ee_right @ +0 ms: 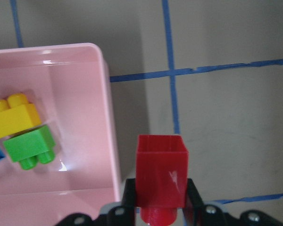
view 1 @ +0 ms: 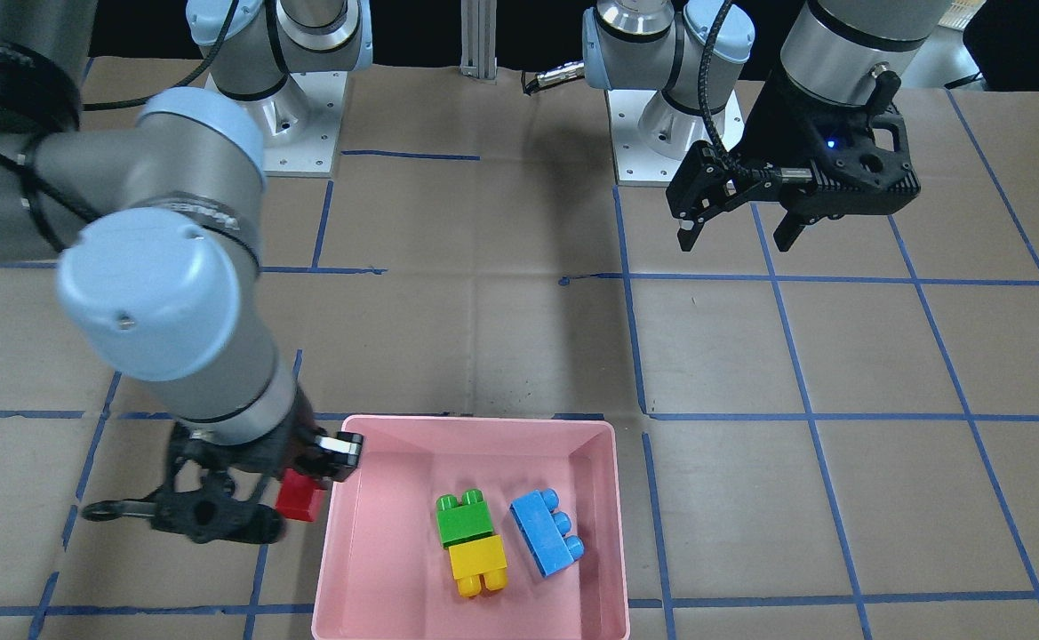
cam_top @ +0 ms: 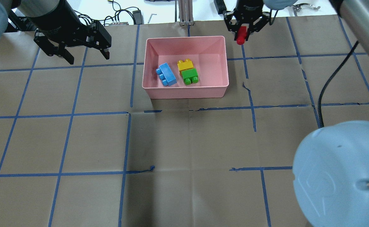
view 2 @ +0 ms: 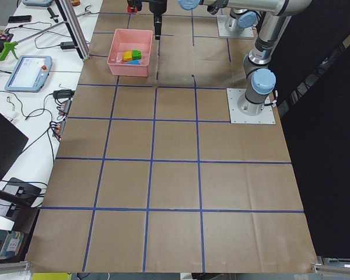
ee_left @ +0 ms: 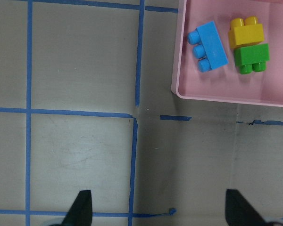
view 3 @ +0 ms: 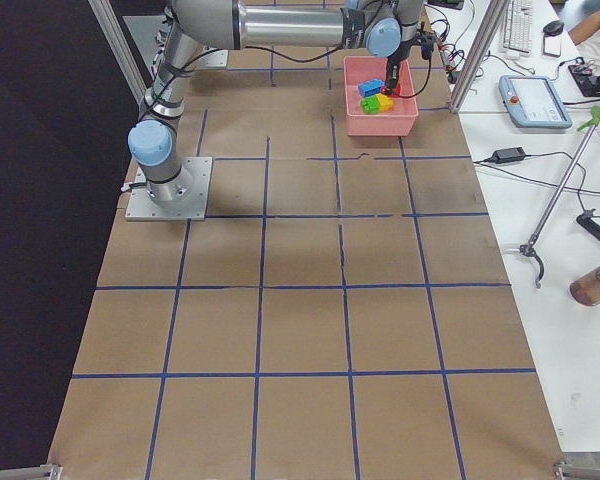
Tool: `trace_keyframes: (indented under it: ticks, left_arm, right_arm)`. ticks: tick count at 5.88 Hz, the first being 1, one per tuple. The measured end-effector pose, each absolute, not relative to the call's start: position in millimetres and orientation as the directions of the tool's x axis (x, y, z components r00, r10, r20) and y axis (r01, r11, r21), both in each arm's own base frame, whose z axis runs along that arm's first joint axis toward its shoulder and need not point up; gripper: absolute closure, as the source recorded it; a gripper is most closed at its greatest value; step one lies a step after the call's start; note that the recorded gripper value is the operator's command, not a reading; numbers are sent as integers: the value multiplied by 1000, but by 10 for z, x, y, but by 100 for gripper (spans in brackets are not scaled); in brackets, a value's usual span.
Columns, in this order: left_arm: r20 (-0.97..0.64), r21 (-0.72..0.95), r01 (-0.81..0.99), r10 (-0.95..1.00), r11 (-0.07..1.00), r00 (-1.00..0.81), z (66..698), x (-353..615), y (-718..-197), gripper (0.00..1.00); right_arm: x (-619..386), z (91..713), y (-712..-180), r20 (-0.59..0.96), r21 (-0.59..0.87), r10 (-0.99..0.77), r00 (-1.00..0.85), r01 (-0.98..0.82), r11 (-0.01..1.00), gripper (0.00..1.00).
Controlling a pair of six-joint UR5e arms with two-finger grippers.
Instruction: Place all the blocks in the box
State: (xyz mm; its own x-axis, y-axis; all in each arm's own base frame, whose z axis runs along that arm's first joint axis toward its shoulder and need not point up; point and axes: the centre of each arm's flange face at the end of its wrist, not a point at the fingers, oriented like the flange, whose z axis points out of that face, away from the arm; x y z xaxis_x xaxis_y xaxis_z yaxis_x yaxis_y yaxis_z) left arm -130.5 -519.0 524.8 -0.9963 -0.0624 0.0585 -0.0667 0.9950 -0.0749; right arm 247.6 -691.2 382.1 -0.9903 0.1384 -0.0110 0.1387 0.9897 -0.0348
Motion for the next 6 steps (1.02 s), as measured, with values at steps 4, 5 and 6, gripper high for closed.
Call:
trace_keyframes:
  ticks: [4,5,6]
  left_arm:
    - [63,-106,-95,-89,990,-994,5285,-1306,-5241,1]
    - [61,-110,-99,-92,989,-994,5305,-1305,-5244,1]
    - [60,-113,-100,-93,989,-994,5322,-1304,-5240,1]
  right_arm:
    - [3291,2970,-6936,-22,-16,112,-993,112,994,0]
    - [3291,2998,-6932,-24,-20,109,-994,110,994,0]
    - [3286,3049,-6927,-26,-27,109,-994,109,994,0]
